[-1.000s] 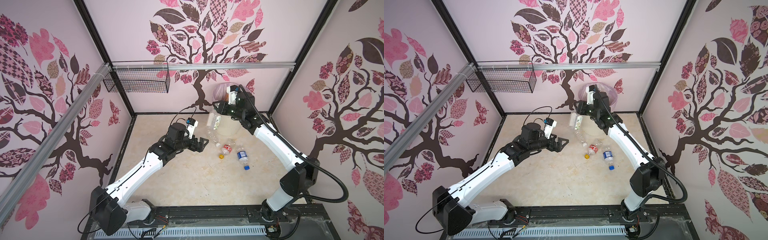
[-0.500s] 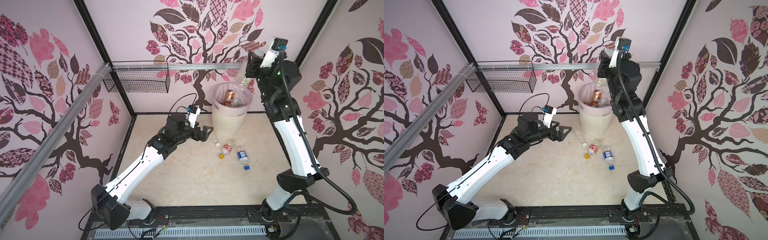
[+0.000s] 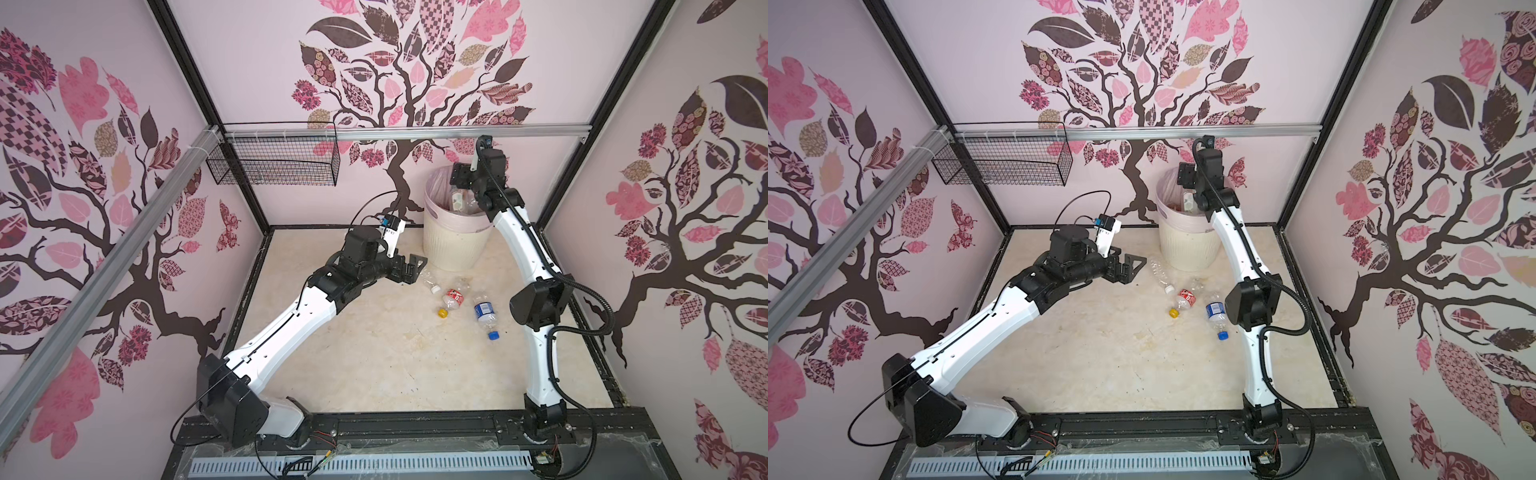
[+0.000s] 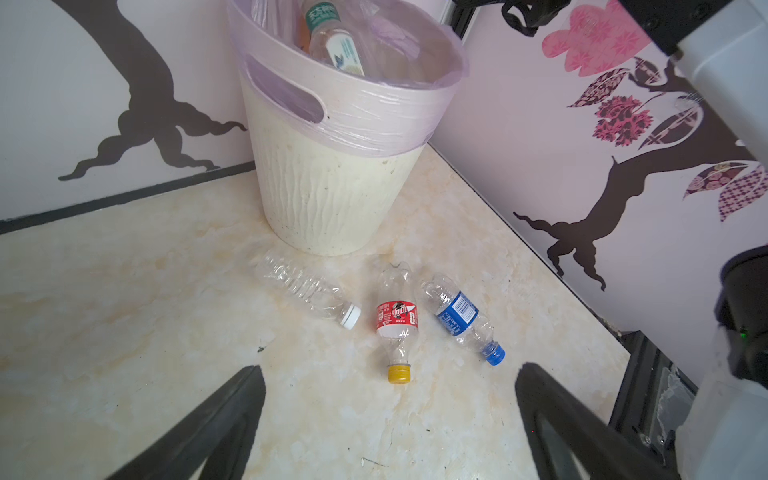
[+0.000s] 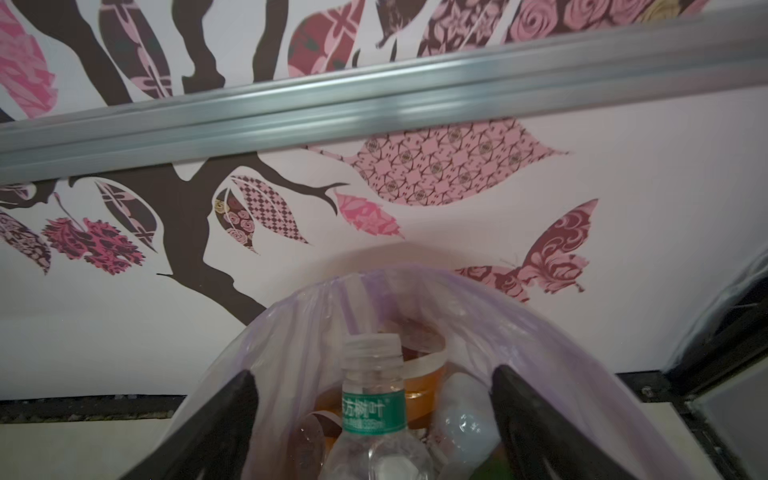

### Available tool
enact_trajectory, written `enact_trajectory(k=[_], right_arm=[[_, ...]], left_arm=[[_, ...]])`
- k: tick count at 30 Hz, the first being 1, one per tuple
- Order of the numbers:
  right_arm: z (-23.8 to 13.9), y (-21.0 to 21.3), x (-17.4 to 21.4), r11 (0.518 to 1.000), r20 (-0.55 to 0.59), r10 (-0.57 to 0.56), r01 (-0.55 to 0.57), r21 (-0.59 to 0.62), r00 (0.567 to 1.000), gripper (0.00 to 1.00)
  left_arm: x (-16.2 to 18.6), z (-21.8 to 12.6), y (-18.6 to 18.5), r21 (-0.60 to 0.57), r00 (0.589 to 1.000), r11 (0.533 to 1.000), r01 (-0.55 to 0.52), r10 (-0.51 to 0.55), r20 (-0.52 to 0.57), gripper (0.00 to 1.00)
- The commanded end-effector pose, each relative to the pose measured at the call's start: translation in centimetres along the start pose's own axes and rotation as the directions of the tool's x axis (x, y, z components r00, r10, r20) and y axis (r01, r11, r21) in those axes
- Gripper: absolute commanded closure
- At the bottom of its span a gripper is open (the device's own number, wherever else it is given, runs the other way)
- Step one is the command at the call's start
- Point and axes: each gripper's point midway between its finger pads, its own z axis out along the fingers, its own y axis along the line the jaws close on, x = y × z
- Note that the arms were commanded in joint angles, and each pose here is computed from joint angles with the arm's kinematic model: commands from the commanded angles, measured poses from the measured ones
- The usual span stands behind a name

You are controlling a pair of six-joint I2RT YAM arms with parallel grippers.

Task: Throw the plastic bottles in the bin
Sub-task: 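Carry the green-capped bottle over the bin with the right gripper and release, then lower the right gripper onto the blue-labelled bottle and close on it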

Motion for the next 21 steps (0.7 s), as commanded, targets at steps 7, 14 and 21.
enact_trajectory(k=[7, 14, 21], right_arm=[[-11.2, -0.7, -10.8, 0.999, 0.194, 0.052, -0.051, -0.014, 0.98, 0.01], [-16.0, -3.5, -2.3, 0.994, 0.032, 0.096, -0.097, 0.043, 0.995, 0.0], [-19.2, -6.4, 12.7, 0.979, -0.226, 0.184, -0.158, 0.13, 0.956, 0.03]], left_arm=[[1.9, 3.1, 2.3, -0.098, 0.994, 0.993, 0.067, -0.075, -0.076, 0.02], [2.8, 3.6, 1.4, -0.04, 0.991, 0.994, 0.102, -0.105, -0.087, 0.02], [4.0, 3.6, 0.4, 0.016, 0.981, 0.988, 0.157, -0.154, -0.118, 0.02]])
